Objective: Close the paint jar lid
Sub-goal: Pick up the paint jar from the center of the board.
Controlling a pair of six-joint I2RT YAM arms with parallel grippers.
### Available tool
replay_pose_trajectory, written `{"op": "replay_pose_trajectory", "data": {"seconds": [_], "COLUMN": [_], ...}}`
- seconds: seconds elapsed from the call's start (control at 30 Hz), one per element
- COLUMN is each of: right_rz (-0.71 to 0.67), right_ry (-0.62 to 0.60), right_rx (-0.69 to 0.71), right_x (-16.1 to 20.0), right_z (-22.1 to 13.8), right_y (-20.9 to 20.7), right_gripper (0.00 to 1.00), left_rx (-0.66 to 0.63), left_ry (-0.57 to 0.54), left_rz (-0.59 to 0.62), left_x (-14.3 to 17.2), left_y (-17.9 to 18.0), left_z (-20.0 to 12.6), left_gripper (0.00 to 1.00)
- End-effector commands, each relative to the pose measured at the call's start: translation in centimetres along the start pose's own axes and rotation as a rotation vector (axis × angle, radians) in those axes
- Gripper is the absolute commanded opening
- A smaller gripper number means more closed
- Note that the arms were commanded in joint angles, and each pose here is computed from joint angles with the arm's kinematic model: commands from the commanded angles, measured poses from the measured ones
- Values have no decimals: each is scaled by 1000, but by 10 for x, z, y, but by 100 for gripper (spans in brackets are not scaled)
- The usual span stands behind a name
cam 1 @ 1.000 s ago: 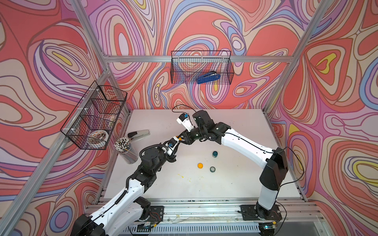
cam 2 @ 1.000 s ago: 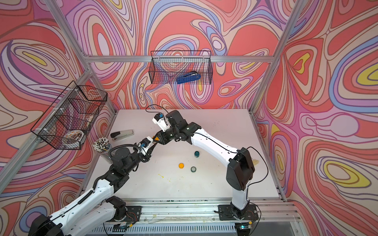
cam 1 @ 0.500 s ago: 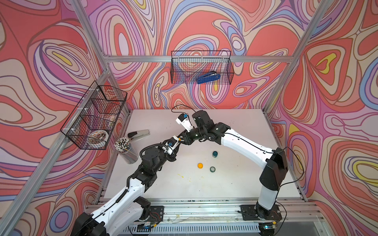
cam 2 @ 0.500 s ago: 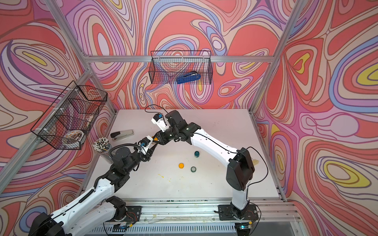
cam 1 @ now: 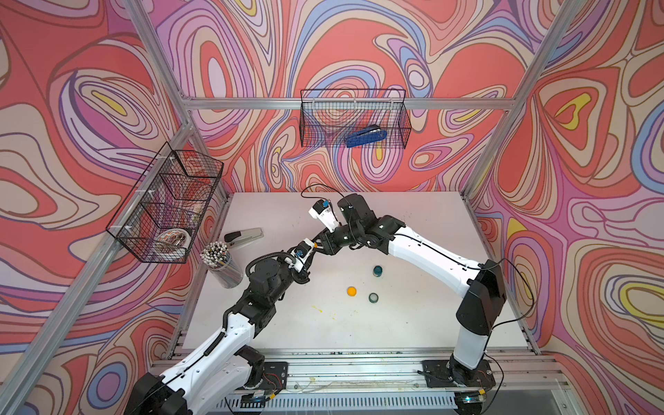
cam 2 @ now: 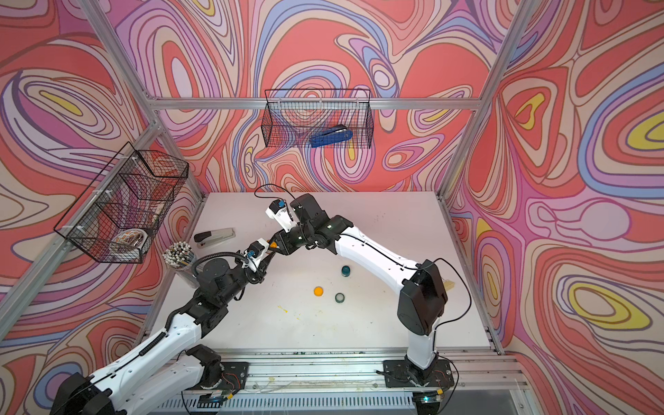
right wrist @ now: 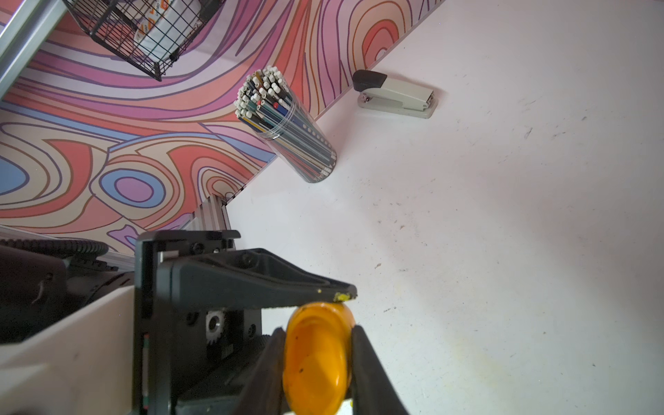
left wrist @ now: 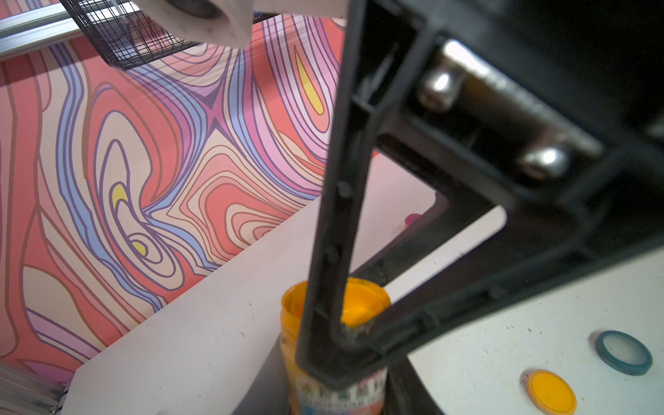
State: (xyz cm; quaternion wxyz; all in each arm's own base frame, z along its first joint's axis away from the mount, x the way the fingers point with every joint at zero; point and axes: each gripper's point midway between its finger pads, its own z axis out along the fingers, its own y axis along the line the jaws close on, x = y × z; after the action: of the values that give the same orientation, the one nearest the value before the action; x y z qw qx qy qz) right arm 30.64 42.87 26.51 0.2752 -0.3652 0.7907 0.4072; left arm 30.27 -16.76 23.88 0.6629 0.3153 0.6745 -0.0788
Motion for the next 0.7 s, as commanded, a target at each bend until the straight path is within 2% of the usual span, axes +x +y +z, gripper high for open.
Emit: {"op": "replay_pose_trajectory", "data": {"seconds": [0.0, 0.03, 0.17, 0.23, 0.47, 0.67], "right_rz": [-30, -30, -27, -38, 34, 107], "right_ry": [-36, -35, -50, -83, -142, -16], "right_rx": [-16, -14, 98, 177, 326, 425], "right_x": [-9, -8, -6, -13, -9, 52], "right_z": [-12, -12, -16, -34, -78, -67], "right_y": [12, 12, -6, -12, -45, -80], "right_gripper": [30, 35, 68, 76, 78, 73], "left_rx": [16, 15, 13, 12, 18, 70], "left_ry": [-40, -42, -41, -40, -8, -25], "left_rz": [16, 15, -2, -12, -20, -43], "left_x": [-16, -17, -17, -15, -9, -20], "left_y": [0, 1, 1, 0, -3, -12], "left_z": [0, 0, -2, -4, -21, -50], "left_gripper": [24, 24, 24, 24, 25, 25]}}
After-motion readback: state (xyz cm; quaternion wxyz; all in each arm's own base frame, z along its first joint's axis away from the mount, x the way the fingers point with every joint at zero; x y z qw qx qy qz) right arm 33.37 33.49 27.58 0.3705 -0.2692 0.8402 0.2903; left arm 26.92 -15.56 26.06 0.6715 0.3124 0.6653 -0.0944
